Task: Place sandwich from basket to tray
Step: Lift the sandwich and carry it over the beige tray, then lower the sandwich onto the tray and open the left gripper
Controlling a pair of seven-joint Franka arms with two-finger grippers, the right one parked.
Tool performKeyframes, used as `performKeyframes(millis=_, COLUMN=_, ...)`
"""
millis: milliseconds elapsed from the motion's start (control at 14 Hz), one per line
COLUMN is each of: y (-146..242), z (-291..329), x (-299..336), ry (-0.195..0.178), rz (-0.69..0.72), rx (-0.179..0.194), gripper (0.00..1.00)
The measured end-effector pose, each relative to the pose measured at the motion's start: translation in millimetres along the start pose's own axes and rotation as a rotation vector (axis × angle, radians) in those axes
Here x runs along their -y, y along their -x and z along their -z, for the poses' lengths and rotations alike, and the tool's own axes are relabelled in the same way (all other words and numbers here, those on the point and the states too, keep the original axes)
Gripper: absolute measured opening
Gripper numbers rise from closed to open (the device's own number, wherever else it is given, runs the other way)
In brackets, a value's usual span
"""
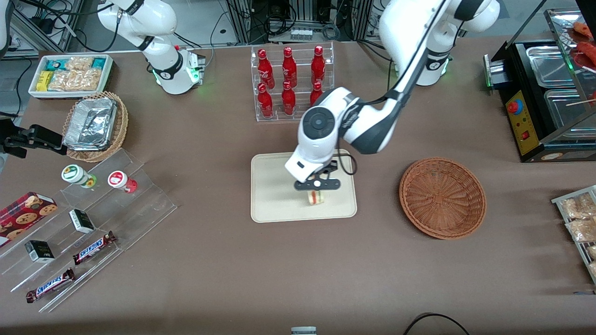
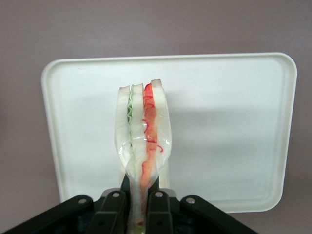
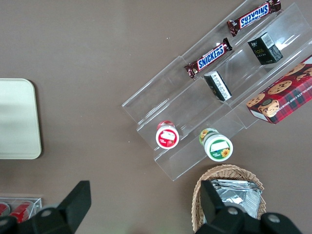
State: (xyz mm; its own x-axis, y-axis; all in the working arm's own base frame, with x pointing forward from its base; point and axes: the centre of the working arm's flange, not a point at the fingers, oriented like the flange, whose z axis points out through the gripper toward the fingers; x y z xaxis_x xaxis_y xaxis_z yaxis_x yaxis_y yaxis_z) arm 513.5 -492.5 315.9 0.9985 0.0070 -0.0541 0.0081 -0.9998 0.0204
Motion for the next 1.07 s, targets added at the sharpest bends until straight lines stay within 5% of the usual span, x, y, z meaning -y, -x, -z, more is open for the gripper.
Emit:
performKeyframes(millis=357, y=16, z=-39, x=-28, ry=0.019, rz=-0.029, rx=-0.018, gripper=0.15)
performKeyframes(millis=786, y=25, z=-67, x=-35, ry=-0.004, rz=-0.044, rx=0.004, gripper=0.15)
performKeyframes(millis=1071, y=24, z=-70, x=-34, ry=-0.007, rz=-0.041, rx=0.006, gripper=0.49)
